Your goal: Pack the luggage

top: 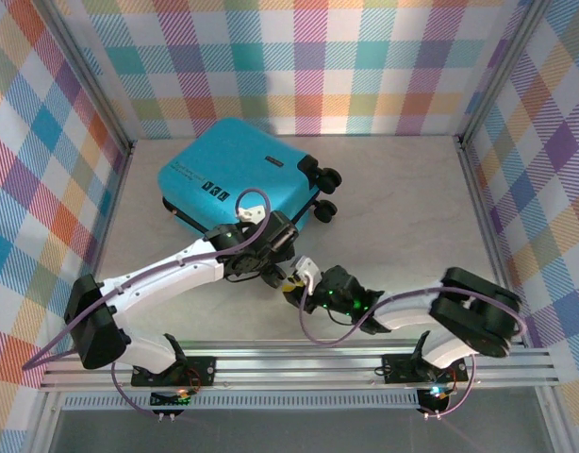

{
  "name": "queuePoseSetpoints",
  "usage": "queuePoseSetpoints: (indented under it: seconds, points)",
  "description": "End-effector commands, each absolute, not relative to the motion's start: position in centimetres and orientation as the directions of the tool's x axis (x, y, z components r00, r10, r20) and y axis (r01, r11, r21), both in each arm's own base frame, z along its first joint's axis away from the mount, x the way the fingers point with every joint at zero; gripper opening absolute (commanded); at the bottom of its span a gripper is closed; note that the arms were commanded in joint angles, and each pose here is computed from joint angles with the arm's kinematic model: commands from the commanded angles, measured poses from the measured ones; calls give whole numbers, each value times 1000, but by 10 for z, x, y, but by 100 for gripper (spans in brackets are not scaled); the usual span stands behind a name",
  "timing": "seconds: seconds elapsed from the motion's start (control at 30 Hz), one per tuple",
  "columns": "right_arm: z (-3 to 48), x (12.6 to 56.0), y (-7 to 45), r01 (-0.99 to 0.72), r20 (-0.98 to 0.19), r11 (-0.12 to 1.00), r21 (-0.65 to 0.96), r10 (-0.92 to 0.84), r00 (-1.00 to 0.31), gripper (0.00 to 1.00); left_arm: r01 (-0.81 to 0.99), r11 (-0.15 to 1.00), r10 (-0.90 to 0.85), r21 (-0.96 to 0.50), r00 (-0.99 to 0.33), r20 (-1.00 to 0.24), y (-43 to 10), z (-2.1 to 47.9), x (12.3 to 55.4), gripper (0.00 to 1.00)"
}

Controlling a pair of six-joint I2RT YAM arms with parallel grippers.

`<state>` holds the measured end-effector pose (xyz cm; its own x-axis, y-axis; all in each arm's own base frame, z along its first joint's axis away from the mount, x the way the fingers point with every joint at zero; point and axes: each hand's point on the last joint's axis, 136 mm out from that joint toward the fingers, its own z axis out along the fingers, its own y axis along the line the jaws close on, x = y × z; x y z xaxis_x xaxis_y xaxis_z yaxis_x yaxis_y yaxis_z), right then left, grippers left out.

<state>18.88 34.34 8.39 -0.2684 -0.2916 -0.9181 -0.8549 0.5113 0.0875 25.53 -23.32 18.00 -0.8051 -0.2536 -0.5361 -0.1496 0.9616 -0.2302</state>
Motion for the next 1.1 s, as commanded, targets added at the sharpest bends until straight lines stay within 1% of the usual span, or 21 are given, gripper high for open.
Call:
queuePoseSetpoints:
  seconds: [0.0,0.07,0.2,0.27,0.33,0.6,1.0,1.07]
  points:
    - [124,204,369,-840,-979,543,11,-167,-121,33,-168,953,-285,-252,-780,-557,-235,194,259,80]
    - [126,205,375,-837,-983,546,10,-146,-107,34,-169,953,-286,-252,-779,-558,-234,196,259,76]
    - [131,207,381,-836,-987,549,8,-129,-93,33,-157,954,-280,-257,-774,-568,-234,201,260,62]
    - [134,208,384,-837,-988,547,-3,-131,-82,34,-154,955,-277,-254,-773,-570,-233,201,260,57]
    - [137,210,387,-836,-989,548,-13,-130,-70,34,-151,956,-273,-253,-776,-569,-234,200,259,56]
    - [142,225,400,-812,-993,581,-64,-116,-5,34,-130,957,-261,-260,-777,-573,-237,203,261,44]
    - [138,239,411,-782,-996,619,-71,-91,18,34,-126,955,-265,-270,-773,-576,-236,206,260,40]
    - [138,241,412,-777,-995,626,-72,-93,17,32,-123,954,-264,-272,-775,-574,-238,205,260,38]
